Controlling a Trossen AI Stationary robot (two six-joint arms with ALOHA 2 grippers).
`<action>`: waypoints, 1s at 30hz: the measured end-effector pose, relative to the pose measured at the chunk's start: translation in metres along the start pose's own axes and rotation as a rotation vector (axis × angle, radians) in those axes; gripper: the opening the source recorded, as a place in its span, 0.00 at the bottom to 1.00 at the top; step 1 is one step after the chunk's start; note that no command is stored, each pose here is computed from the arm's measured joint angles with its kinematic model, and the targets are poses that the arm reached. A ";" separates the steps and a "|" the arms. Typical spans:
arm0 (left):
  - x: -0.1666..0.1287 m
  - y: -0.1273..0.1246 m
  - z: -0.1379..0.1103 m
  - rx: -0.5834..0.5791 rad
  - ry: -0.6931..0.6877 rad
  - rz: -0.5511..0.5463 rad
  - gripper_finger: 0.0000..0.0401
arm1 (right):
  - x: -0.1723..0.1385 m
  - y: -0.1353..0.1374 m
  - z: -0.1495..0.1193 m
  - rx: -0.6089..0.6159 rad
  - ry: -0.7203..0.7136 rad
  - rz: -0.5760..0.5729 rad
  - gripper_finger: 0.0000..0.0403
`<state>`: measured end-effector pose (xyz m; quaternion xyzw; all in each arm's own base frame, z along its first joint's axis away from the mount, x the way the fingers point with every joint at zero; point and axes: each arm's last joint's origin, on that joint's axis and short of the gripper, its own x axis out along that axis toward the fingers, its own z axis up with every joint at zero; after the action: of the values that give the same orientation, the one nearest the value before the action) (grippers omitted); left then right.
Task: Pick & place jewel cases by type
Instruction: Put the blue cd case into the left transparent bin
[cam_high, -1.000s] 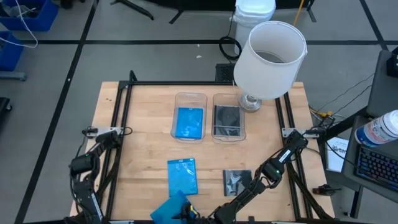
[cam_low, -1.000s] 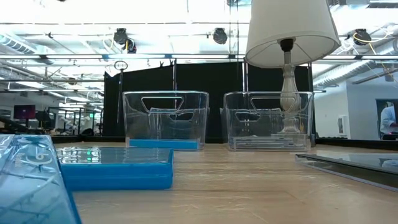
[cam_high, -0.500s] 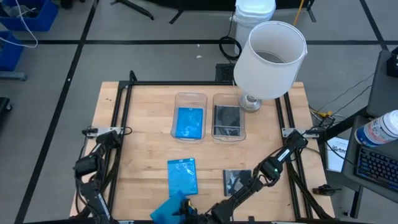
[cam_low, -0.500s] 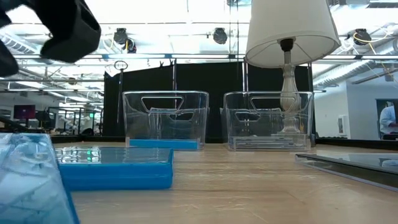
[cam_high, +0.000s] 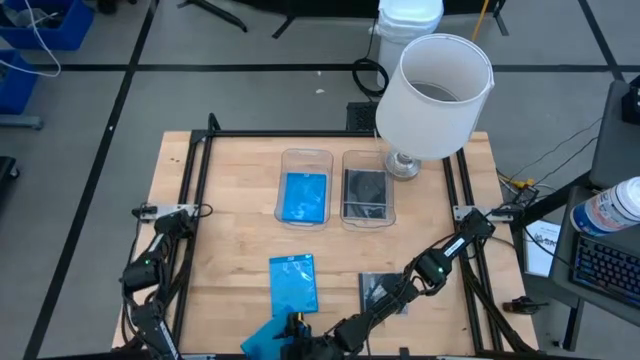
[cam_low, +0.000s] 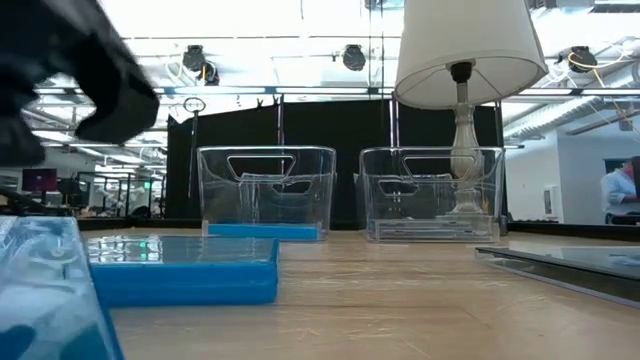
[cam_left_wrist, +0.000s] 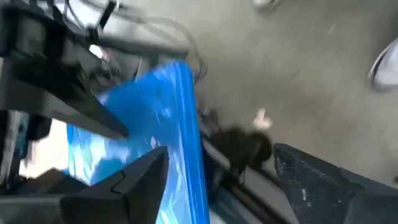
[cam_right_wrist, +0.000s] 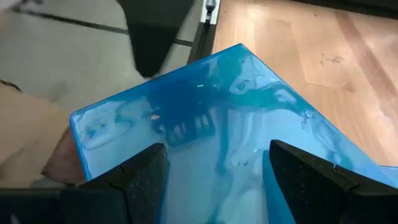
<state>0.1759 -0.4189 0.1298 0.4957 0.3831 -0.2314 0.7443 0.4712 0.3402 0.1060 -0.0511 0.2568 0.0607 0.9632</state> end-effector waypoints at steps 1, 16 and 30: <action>0.001 -0.004 -0.003 0.001 0.027 0.005 0.75 | 0.001 -0.001 0.000 0.017 0.003 0.012 0.68; -0.010 -0.006 -0.028 -0.017 0.230 0.150 0.80 | 0.011 -0.013 -0.013 0.146 -0.021 0.084 0.68; 0.021 -0.017 -0.033 -0.003 0.293 0.186 0.52 | 0.014 -0.013 -0.032 0.154 -0.096 0.125 0.68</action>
<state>0.1653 -0.3948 0.0961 0.5563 0.4405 -0.0861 0.6994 0.4700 0.3246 0.0725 0.0424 0.2168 0.1033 0.9698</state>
